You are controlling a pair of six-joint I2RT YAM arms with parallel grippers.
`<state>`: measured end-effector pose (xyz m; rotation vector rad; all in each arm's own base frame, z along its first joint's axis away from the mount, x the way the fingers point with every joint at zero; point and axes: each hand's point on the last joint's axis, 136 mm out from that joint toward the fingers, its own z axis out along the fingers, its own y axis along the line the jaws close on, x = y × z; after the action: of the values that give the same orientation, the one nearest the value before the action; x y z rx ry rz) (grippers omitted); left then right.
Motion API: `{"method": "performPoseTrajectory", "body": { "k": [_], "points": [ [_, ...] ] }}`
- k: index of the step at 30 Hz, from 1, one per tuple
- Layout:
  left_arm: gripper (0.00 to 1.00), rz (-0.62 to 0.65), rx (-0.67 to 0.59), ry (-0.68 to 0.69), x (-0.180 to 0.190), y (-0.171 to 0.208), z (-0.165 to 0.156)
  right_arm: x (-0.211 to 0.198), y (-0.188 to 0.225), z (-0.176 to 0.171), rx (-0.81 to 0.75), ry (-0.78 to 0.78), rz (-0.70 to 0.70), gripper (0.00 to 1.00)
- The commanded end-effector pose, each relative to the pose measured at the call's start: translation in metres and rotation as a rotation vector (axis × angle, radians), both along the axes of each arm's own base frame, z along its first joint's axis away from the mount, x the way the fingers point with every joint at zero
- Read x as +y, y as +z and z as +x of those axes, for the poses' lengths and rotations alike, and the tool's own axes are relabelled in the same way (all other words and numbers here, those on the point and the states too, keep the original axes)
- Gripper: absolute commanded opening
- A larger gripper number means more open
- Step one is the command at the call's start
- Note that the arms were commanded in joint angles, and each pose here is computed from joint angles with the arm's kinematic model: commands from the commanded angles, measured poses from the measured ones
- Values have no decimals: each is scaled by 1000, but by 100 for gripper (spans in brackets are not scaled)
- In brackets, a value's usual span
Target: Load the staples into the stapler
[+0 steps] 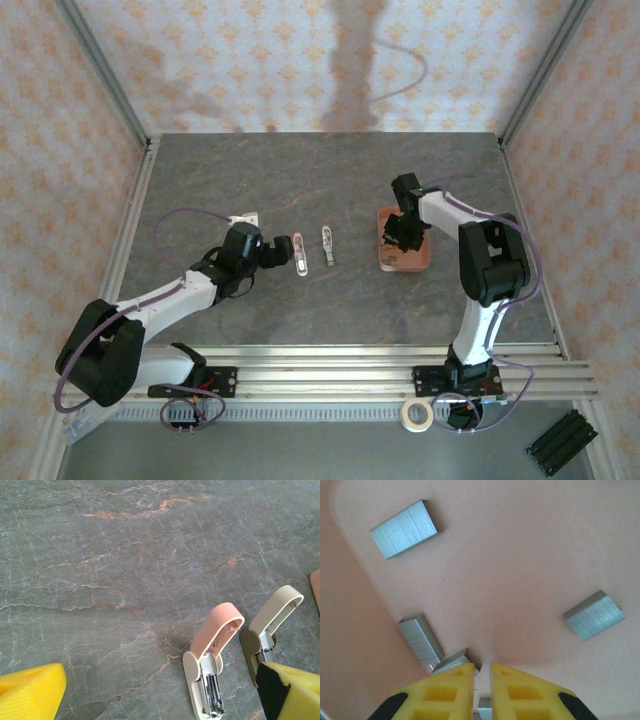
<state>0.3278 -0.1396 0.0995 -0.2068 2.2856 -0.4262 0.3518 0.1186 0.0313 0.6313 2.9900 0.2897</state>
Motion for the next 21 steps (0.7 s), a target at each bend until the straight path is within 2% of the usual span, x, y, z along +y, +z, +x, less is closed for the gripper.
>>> {"method": "performPoseTrajectory", "body": {
  "k": [1, 7, 14, 17, 21],
  "points": [
    [98, 16, -39, 19, 7, 9, 4, -7, 12, -2, 3, 89, -49, 15],
    [98, 16, -39, 21, 6, 8, 6, -9, 21, -2, 15, 215, -75, 15],
    [98, 12, -44, 21, 6, 10, 7, -12, 24, 0, 30, 263, -102, 16],
    [98, 11, -44, 20, 5, 10, 7, -9, 19, 2, 56, 201, -83, 22],
    [98, 13, -39, 20, 5, 9, 7, 5, 12, 4, 58, 35, 7, 33]
  ]
}}
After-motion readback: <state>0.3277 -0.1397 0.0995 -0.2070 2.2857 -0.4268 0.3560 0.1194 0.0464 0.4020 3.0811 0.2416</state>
